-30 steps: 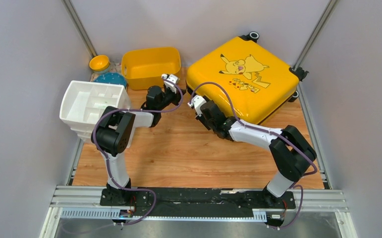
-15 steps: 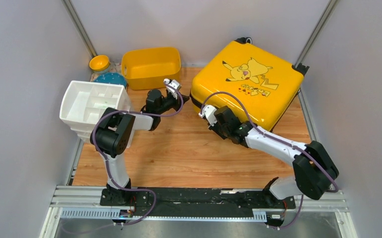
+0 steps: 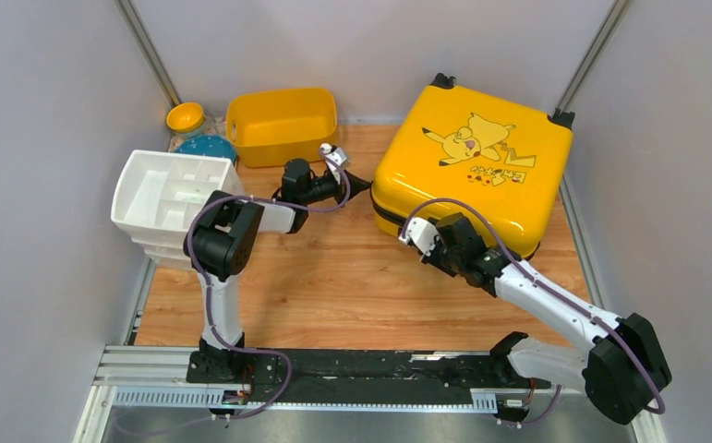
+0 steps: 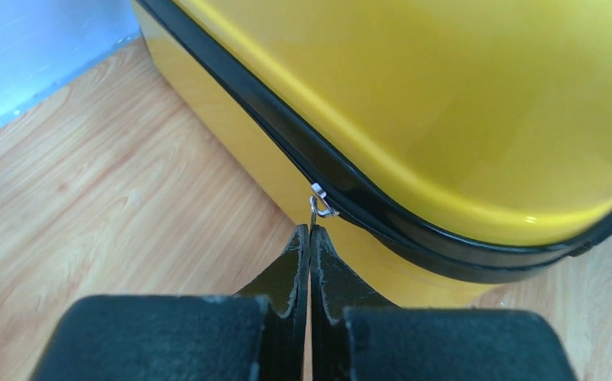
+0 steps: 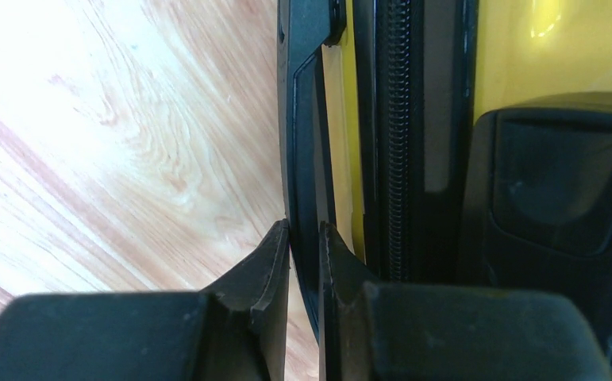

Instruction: Open, take out, and arrange the luggage

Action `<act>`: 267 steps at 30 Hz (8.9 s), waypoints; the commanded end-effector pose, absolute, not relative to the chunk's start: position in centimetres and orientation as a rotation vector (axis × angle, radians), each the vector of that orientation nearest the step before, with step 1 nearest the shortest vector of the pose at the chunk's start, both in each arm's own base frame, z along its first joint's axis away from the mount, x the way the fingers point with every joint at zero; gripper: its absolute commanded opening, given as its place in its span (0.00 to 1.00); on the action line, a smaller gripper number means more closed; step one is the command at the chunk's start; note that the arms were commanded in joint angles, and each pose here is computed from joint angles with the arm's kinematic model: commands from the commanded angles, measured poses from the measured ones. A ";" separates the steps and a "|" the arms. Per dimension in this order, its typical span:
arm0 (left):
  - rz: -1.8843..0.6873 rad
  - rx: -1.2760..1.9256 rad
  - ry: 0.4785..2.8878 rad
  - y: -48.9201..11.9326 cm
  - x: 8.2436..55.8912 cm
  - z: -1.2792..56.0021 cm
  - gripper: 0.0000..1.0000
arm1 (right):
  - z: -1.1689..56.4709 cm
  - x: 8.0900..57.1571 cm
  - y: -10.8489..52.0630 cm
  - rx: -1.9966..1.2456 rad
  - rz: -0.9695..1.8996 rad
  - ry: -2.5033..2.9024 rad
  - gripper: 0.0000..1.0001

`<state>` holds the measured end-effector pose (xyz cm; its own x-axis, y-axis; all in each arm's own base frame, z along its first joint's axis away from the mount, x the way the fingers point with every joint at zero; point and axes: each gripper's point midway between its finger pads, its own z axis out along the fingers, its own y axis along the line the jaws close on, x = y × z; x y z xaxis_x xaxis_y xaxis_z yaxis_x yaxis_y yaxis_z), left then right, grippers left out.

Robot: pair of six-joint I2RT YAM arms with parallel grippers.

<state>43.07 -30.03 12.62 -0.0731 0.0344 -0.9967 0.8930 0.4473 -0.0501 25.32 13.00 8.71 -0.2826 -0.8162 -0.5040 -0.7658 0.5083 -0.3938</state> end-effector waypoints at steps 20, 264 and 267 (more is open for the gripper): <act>-0.776 0.732 1.568 -27.8 50.6 15.5 0.62 | 15.5 17.7 12.5 -1.498 0.221 2.043 0.79; -0.419 0.921 1.028 -32.2 48.9 16.5 0.77 | 29.2 30.7 -4.8 -0.088 0.070 2.357 0.64; -0.526 0.997 1.093 -31.7 44.8 17.0 0.78 | 31.1 33.7 -2.2 -0.201 0.068 2.281 0.70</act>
<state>48.93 -31.93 11.67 0.3758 0.1691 -0.9111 0.7044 0.5867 0.3994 29.67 -5.41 26.57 -0.7768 -0.0641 -0.6265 -0.0820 0.9966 -0.0002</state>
